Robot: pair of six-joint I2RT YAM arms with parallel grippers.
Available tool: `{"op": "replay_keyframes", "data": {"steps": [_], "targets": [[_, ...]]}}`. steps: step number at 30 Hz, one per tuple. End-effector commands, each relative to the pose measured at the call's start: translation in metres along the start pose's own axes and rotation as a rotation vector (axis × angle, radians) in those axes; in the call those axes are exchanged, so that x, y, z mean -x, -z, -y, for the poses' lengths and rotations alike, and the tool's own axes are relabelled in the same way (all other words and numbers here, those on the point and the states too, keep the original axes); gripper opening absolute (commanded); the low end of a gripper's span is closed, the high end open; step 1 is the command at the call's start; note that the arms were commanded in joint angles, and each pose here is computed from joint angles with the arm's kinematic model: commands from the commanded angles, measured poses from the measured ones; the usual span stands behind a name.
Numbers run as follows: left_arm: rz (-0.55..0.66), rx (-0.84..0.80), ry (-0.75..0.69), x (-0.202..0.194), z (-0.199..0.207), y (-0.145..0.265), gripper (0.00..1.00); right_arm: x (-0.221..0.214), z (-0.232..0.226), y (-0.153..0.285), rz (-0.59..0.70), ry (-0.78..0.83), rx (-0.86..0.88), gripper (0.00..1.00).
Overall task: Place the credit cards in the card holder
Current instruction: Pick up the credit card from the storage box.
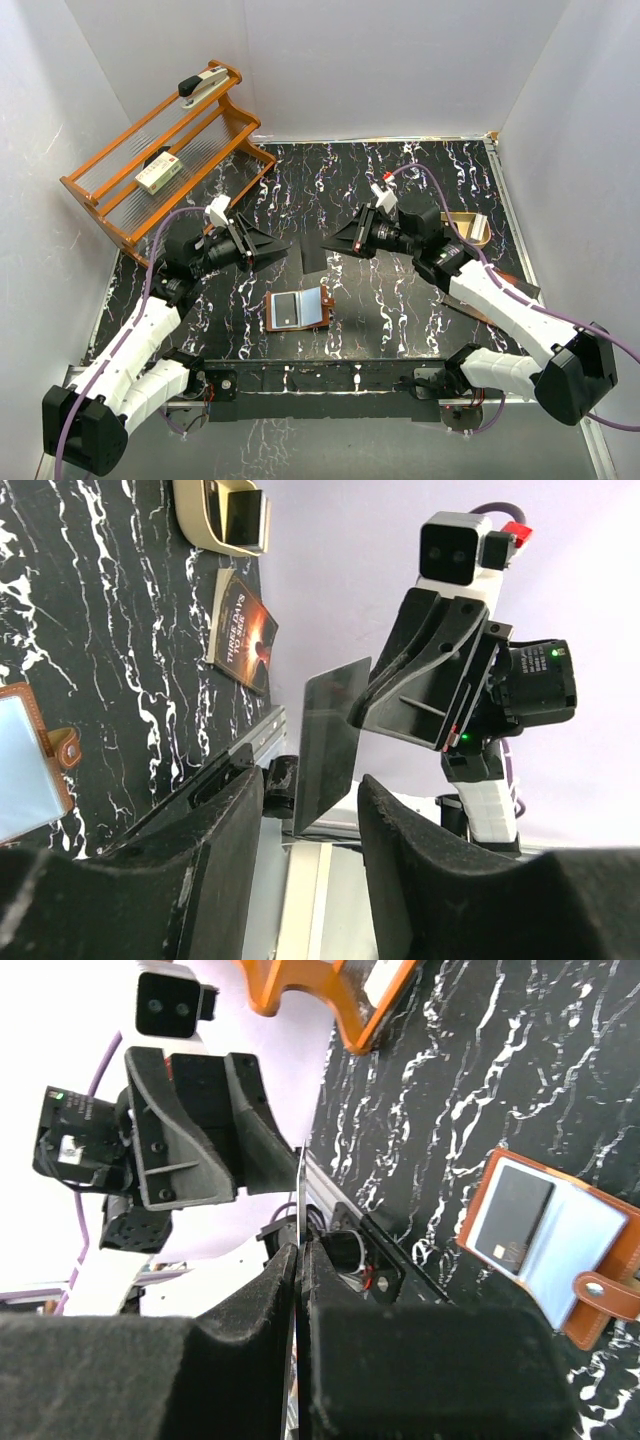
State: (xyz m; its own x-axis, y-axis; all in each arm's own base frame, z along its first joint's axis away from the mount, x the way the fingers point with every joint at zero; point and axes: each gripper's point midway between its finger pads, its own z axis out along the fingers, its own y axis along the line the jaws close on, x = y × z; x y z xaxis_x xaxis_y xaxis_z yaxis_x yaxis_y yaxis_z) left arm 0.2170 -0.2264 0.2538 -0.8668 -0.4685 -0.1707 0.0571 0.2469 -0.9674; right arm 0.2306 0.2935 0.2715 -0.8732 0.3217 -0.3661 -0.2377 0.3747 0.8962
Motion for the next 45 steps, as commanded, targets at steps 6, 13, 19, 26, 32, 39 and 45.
{"op": "replay_keyframes", "data": {"steps": [6, 13, 19, 26, 32, 39, 45], "targets": [[-0.055, -0.068, 0.020, -0.010, 0.008, 0.000, 0.38, -0.007, -0.049, -0.005, 0.004, -0.010, 0.186, 0.00], [-0.050, -0.079, 0.023, -0.010, 0.009, 0.001, 0.22, -0.016, -0.044, -0.013, -0.015, -0.021, 0.174, 0.00], [-0.049, -0.084, 0.017, -0.010, 0.011, 0.002, 0.04, -0.019, -0.039, -0.015, -0.020, -0.026, 0.158, 0.00], [-0.035, -0.082, 0.006, -0.010, 0.011, 0.004, 0.00, -0.020, -0.029, -0.014, -0.012, -0.024, 0.112, 0.12], [-0.029, -0.025, -0.017, -0.012, -0.005, 0.005, 0.00, -0.020, -0.013, -0.012, 0.000, 0.007, 0.027, 0.32], [-0.014, 0.147, -0.038, -0.015, -0.049, 0.008, 0.00, -0.016, 0.017, -0.009, 0.020, 0.062, -0.133, 0.38], [-0.032, 0.242, -0.037, -0.019, -0.085, 0.006, 0.00, -0.035, 0.058, -0.020, -0.053, 0.037, -0.229, 0.37]]}}
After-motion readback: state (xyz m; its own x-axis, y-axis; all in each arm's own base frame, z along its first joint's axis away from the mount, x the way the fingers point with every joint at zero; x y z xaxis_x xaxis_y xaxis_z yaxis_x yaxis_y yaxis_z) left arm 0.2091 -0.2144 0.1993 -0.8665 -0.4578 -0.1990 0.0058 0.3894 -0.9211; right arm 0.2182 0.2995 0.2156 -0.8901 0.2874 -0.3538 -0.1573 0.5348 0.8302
